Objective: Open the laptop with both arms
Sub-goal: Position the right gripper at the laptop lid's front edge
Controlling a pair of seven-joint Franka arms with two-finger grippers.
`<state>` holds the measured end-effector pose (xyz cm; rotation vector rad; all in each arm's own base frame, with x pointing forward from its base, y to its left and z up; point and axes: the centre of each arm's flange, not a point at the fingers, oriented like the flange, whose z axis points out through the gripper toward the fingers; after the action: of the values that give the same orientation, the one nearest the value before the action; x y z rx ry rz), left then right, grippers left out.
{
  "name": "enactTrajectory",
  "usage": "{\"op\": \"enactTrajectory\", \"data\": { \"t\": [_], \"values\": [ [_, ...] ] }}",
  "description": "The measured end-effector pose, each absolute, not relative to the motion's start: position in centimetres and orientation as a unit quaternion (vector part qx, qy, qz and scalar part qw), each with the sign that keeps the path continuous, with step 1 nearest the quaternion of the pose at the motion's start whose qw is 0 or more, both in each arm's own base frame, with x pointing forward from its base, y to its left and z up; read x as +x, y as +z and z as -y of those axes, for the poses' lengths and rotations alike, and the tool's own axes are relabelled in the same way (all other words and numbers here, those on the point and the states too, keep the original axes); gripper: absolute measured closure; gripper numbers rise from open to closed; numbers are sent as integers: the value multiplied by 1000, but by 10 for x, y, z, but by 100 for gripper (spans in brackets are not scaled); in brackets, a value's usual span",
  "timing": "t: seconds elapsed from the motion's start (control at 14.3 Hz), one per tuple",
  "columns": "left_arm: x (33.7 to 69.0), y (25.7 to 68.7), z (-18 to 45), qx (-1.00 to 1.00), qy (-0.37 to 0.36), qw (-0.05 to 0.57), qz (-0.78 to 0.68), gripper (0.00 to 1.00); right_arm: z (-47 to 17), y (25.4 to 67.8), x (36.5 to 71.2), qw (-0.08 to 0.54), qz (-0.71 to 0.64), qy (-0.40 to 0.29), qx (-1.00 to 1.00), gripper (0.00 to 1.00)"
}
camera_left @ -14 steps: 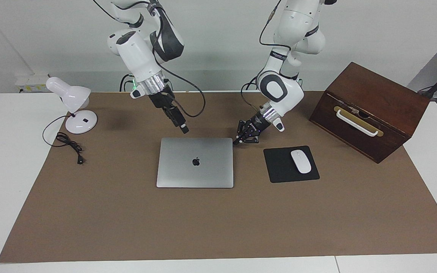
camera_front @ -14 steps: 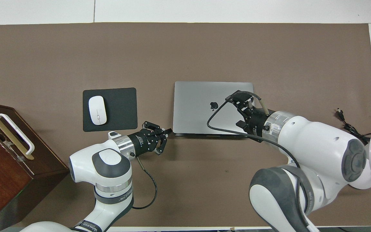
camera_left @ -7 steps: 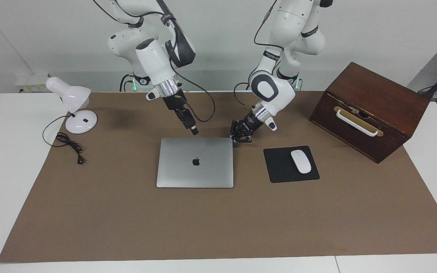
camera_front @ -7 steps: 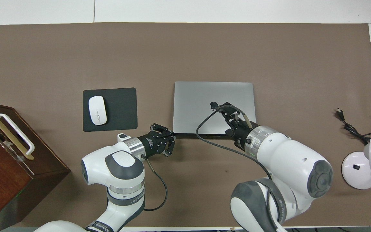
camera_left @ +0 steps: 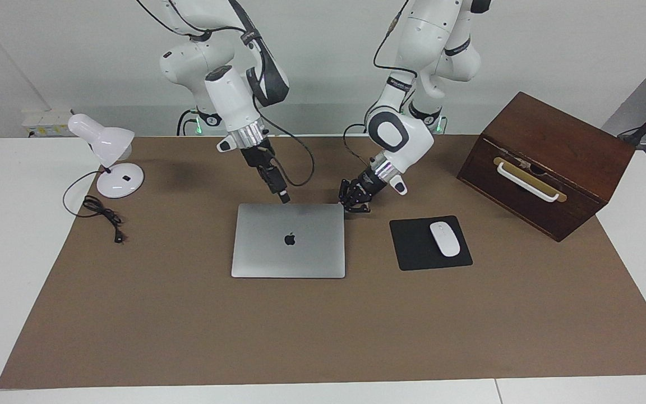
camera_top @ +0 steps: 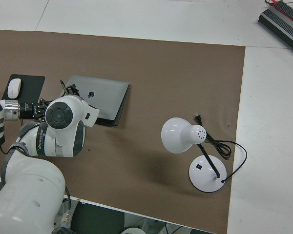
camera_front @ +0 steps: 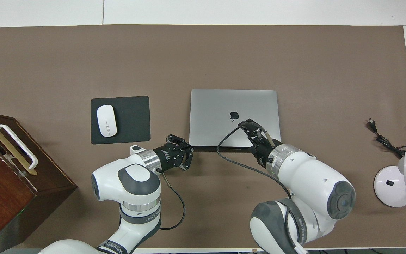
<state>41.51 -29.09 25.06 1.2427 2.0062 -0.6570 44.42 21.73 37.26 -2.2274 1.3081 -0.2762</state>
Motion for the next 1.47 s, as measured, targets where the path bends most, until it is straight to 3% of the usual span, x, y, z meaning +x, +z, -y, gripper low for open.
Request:
{"op": "enactTrajectory", "data": {
  "t": [0.77,1.47],
  "values": [
    [415,250,291,483,-249,342,-767,99,-228,334,444,245,-485,-107,-832,0],
    [415,250,291,484,-249,343,-766,99,-241,332,435,253,-493,-94,-828,0]
  ]
}}
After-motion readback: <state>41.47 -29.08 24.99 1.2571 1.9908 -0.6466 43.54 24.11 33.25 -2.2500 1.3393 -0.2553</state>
